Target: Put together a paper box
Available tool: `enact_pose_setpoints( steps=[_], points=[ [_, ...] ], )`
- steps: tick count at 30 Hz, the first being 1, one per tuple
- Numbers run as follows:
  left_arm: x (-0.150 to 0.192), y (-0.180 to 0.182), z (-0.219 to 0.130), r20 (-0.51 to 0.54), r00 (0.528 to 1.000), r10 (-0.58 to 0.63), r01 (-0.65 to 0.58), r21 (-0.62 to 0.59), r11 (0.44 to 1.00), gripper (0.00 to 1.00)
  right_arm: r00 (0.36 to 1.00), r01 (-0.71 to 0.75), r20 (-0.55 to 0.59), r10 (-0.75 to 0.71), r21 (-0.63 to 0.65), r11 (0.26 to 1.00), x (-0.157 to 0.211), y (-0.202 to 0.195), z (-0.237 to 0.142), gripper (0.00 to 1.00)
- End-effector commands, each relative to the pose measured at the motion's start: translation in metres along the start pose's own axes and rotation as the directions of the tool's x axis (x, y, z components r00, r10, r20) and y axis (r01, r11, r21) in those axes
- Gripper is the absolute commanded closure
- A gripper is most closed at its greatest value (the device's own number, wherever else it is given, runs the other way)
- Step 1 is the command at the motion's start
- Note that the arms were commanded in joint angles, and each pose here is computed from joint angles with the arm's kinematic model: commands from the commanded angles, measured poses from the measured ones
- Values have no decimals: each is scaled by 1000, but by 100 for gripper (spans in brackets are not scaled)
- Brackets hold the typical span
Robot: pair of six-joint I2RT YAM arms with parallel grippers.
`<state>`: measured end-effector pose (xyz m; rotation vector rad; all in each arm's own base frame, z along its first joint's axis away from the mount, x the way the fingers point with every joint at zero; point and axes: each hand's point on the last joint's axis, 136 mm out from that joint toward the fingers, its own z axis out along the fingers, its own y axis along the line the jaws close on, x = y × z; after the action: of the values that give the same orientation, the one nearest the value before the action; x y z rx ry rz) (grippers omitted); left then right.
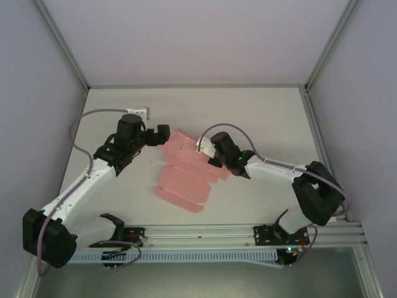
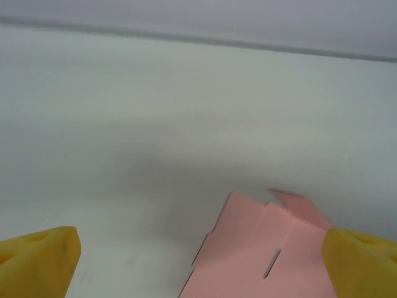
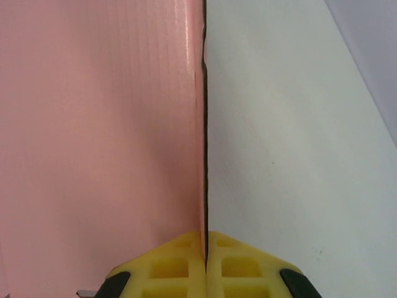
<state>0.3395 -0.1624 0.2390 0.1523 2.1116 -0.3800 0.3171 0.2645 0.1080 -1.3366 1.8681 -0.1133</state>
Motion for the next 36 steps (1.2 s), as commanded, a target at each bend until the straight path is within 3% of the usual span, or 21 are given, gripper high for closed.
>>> enact_pose_setpoints(
  steps=[1,5,9,14,19,23,29,33,36],
  points=[
    [-21,-52,2,76,941,329,-337,249,908,0,999,52,18,-51,-52,997,-10,4,-8,100],
    [-8,-81,11,110,831,546,-537,416,734,0,998,59,21,-57,-115,992,-13,12,-13,100],
    [17,-95,15,117,738,665,-607,545,578,0,998,59,35,-55,-133,989,-16,13,-17,100],
    [38,-91,31,117,660,742,-651,581,487,7,997,58,55,-47,-212,976,-20,18,-23,100],
    [57,-93,38,103,615,782,-627,665,405,15,998,36,57,-21,-268,963,-22,15,-26,100],
    [60,-89,46,73,606,792,-607,686,400,29,998,44,55,-30,-273,961,-24,10,-28,100],
    [61,-78,53,-12,610,792,-588,663,463,49,998,40,51,-28,-258,965,-26,3,-27,100],
    [53,-75,55,-46,632,773,-588,621,518,74,1000,15,23,-10,-244,970,-25,-3,-24,100],
    [47,-74,61,-62,632,772,-615,566,549,86,1000,-13,6,15,-223,975,-26,-8,-21,100]
  ],
)
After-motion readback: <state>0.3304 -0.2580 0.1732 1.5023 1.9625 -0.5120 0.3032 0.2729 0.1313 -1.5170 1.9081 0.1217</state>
